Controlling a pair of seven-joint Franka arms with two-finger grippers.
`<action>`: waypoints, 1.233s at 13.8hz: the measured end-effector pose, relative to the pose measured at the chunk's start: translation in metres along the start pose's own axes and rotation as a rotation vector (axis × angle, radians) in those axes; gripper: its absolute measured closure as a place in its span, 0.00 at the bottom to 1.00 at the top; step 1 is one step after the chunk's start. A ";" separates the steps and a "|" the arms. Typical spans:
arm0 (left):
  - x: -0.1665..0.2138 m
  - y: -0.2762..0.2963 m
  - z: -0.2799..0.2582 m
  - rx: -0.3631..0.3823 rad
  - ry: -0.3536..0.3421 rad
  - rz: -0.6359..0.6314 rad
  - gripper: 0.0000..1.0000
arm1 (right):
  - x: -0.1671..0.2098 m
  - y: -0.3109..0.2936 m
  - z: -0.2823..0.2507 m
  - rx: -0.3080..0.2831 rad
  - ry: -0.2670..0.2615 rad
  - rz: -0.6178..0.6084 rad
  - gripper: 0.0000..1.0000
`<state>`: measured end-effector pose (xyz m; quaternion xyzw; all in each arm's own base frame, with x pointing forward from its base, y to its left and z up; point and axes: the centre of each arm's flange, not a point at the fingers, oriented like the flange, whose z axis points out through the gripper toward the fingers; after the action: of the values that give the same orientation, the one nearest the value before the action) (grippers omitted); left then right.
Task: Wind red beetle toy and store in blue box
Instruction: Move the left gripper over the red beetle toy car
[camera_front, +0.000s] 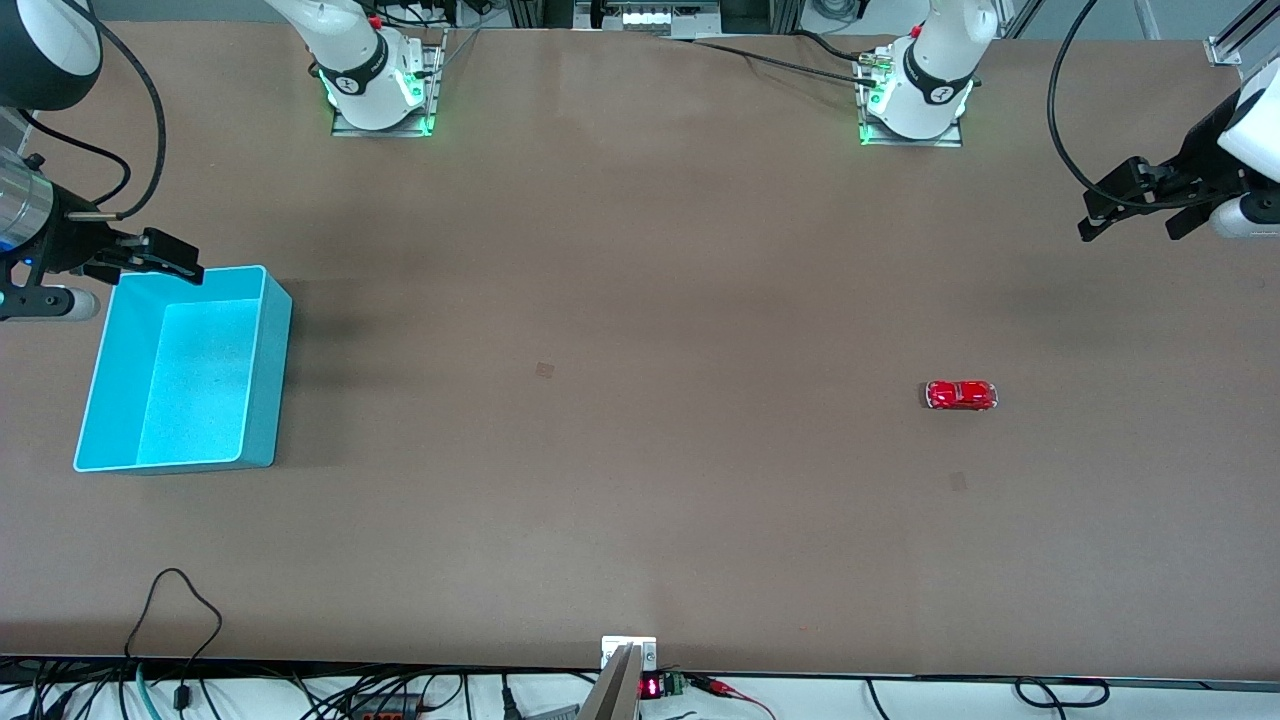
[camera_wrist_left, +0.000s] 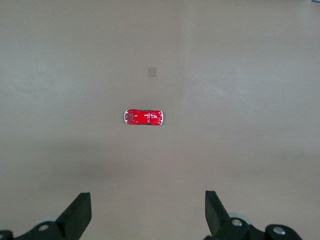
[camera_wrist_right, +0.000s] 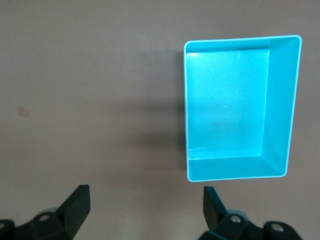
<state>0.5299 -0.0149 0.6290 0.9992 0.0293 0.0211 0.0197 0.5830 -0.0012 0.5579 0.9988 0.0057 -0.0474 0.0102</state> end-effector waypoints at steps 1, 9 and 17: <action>0.000 0.000 0.000 0.000 0.000 0.000 0.00 | 0.000 0.000 0.000 0.000 0.000 0.000 0.00; 0.012 -0.004 0.025 0.001 -0.047 -0.027 0.00 | 0.001 0.000 -0.001 0.000 0.011 0.000 0.00; 0.044 0.012 0.118 0.003 -0.241 0.021 0.00 | 0.004 0.001 0.000 0.000 0.019 0.001 0.00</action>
<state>0.5801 -0.0292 0.5132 0.9947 0.0164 -0.0988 0.0216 0.5866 -0.0020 0.5572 0.9992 0.0054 -0.0381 0.0100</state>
